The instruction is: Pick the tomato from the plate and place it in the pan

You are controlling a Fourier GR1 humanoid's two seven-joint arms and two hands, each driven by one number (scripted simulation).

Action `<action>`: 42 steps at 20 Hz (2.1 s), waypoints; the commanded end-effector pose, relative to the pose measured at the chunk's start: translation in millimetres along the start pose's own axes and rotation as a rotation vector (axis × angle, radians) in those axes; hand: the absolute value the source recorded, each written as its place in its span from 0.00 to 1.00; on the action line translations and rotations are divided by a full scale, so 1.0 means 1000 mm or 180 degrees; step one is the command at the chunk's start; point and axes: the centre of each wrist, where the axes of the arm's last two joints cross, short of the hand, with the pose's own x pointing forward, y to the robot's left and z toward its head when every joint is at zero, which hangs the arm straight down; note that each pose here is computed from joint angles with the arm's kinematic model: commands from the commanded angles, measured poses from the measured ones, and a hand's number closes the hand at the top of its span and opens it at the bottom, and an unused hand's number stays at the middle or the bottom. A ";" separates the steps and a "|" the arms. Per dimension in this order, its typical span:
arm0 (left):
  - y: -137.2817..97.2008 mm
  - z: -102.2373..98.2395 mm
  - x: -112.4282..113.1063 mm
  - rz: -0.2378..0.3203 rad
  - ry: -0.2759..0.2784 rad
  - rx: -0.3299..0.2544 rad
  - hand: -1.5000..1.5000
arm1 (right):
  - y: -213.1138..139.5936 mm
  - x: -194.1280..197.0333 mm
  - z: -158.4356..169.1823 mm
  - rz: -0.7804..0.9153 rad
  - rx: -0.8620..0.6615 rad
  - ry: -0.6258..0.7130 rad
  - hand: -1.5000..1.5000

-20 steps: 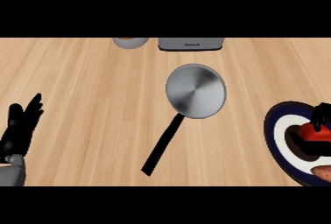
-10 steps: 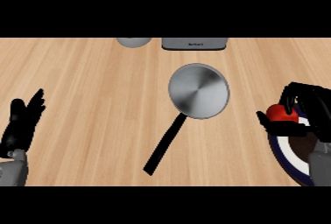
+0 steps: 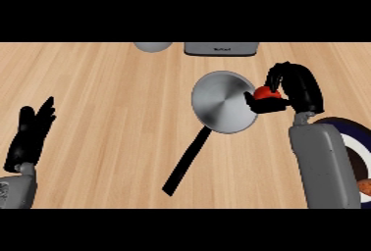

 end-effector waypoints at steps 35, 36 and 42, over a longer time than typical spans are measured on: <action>-0.019 -0.001 0.025 -0.0003 -0.0190 -0.0195 0.50 | 0.124 0.005 -0.039 -0.1601 -0.0315 0.0185 0.00; -0.020 0.000 0.018 -0.0022 -0.0158 -0.0177 0.50 | 0.113 -0.012 -0.039 -0.1618 -0.0369 0.0227 0.00; -0.012 0.012 0.006 -0.0009 -0.0044 -0.0140 0.50 | 0.085 -0.040 -0.045 -0.1710 -0.0645 0.0538 0.00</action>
